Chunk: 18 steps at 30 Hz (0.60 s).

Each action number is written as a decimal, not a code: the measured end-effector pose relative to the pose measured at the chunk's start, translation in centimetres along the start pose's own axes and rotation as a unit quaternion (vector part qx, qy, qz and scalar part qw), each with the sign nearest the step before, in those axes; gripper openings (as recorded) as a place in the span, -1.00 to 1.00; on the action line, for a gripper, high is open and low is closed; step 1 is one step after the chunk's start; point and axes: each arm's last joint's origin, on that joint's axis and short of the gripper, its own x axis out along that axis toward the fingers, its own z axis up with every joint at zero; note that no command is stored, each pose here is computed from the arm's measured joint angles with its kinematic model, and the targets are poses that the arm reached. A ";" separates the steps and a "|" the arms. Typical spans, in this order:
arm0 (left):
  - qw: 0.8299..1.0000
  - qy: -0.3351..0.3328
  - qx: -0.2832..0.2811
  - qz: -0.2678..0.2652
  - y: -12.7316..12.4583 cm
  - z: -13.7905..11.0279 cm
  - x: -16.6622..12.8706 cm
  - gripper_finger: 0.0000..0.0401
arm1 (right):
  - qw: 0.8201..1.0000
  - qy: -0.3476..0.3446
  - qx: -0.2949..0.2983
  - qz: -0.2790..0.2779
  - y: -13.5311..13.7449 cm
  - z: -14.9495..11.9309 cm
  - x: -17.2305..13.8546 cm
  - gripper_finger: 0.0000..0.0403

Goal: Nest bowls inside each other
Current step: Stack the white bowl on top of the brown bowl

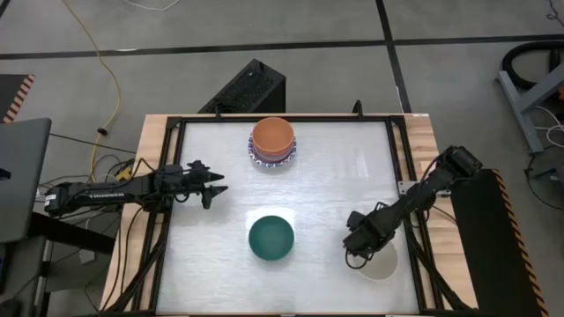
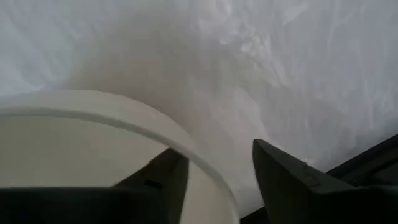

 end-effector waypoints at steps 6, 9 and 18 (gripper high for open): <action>1.000 0.000 0.001 0.000 0.0 0.0 0.0 0.17 | 1.000 0.008 0.002 0.004 -0.5 0.9 -0.1 -0.73; 1.000 0.000 0.001 0.000 0.0 0.0 0.0 0.17 | 1.000 0.011 0.012 0.025 -1.0 2.3 -0.6 -0.91; 1.000 0.000 -0.006 0.001 0.0 0.0 0.0 0.17 | 0.996 -0.059 -0.040 0.054 -4.5 9.1 -4.0 -0.96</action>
